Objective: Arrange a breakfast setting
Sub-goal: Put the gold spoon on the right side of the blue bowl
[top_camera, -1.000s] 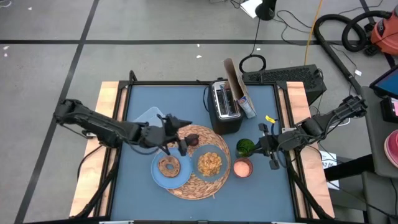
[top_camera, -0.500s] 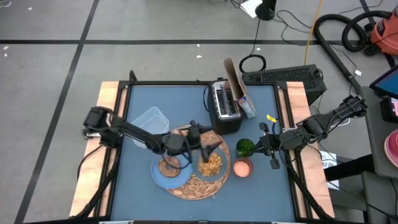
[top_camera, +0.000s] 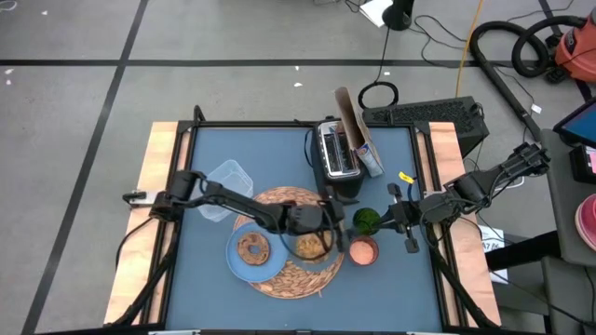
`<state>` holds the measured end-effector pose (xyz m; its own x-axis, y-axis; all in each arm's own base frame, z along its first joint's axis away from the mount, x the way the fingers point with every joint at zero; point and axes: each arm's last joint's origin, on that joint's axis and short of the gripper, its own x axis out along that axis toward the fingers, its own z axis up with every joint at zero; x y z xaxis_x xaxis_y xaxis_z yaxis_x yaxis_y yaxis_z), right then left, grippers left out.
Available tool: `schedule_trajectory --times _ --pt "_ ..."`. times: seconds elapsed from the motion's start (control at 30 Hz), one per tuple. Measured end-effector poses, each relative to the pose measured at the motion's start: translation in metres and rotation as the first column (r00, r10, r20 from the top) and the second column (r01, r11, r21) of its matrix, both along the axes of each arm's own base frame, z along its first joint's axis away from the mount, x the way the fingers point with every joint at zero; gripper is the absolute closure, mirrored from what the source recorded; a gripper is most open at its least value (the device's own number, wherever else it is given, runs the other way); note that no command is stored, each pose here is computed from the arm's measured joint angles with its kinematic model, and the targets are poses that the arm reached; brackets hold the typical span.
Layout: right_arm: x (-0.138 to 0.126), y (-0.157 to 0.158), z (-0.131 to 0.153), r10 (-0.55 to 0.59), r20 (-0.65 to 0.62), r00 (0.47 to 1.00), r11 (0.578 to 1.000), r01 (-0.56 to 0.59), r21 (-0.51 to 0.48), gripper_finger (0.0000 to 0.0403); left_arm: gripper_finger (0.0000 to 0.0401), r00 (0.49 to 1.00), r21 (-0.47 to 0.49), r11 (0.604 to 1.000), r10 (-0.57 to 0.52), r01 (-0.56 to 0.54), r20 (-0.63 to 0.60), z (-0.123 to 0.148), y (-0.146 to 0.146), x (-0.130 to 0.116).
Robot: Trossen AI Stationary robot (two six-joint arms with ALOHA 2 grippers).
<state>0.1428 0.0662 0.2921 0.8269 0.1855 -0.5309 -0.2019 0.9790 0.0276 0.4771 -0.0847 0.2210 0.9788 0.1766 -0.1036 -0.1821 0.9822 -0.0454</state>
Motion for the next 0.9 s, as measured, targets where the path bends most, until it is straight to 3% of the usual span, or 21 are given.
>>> schedule_trajectory --times 0.4,0.9 --pt "0.001 0.000 0.001 -0.018 0.020 1.000 1.000 0.018 -0.010 0.0400 0.0043 0.996 -0.023 0.996 -0.087 0.088 0.032 0.001 -0.002 0.007" --pt "0.002 0.000 0.004 -0.001 0.055 0.998 1.000 0.002 -0.026 0.0400 0.0050 0.994 -0.062 0.992 -0.104 0.106 0.039 -0.028 0.000 0.022"
